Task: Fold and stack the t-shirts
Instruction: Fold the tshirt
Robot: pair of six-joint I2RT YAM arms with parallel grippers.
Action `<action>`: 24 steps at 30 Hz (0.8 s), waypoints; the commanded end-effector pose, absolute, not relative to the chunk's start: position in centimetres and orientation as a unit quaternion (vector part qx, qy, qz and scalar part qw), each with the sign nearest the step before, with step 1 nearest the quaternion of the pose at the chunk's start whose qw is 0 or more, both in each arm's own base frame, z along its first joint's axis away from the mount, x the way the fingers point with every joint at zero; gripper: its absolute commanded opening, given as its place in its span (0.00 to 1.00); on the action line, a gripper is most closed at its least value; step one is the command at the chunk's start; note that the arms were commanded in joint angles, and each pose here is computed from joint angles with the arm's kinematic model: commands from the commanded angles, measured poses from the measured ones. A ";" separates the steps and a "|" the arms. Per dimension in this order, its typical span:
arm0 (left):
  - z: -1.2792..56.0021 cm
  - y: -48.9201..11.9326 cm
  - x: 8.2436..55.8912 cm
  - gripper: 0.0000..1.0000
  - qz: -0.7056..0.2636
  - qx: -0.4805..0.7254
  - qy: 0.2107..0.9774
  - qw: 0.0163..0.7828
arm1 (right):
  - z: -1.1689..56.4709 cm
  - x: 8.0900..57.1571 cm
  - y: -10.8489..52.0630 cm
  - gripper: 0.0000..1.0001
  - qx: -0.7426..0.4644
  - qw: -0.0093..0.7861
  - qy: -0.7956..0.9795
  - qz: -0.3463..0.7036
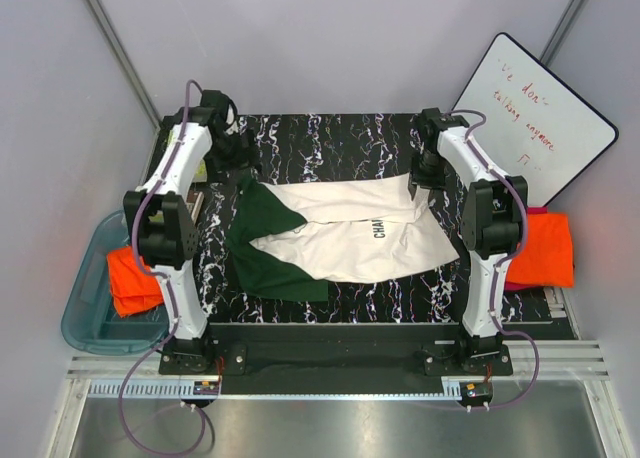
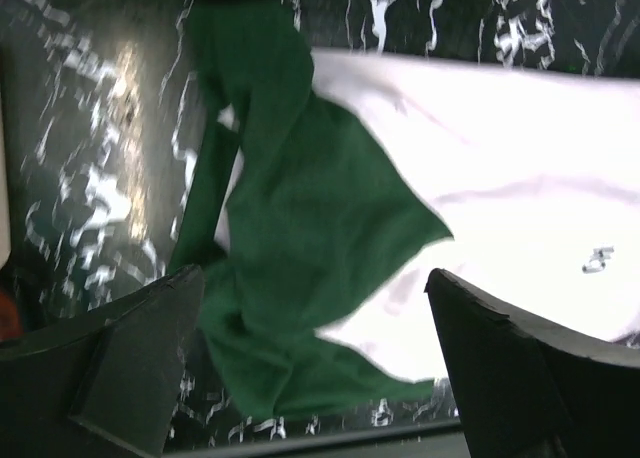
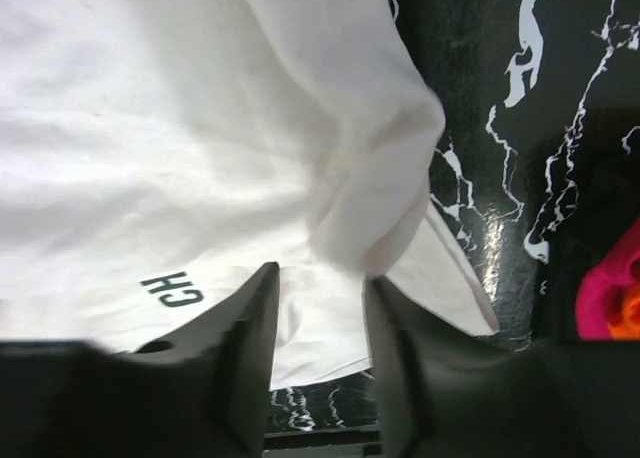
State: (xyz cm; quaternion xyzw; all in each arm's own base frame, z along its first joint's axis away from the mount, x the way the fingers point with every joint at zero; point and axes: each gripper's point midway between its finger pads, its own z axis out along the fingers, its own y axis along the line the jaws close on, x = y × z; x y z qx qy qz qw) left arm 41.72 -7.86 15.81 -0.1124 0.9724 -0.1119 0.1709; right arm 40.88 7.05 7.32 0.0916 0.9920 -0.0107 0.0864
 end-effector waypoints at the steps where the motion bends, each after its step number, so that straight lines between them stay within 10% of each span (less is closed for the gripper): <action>1: 14.0 -10.1 44.3 0.98 -0.133 -0.092 0.973 0.164 | 11.8 42.0 7.6 0.56 0.080 0.136 0.987 0.012; 4: 13.8 -11.6 44.6 0.95 -0.136 -0.071 0.975 0.163 | 13.8 42.9 8.3 0.72 0.073 0.169 0.982 0.036; 7: 13.1 -12.5 44.3 0.66 -0.131 -0.056 0.977 0.156 | 12.9 43.8 9.8 0.66 0.075 0.172 0.979 0.074; 8: 12.7 -12.8 44.1 0.20 -0.126 -0.053 0.979 0.152 | 12.3 44.2 10.1 0.38 0.074 0.170 0.979 0.081; 10: 11.9 -13.0 44.0 0.00 -0.122 -0.055 0.981 0.142 | 9.9 44.5 10.8 0.00 0.078 0.143 0.982 0.092; 24: 5.7 -10.9 44.2 0.00 -0.025 -0.095 0.992 0.074 | 0.8 50.9 12.5 0.00 0.094 0.093 0.991 0.032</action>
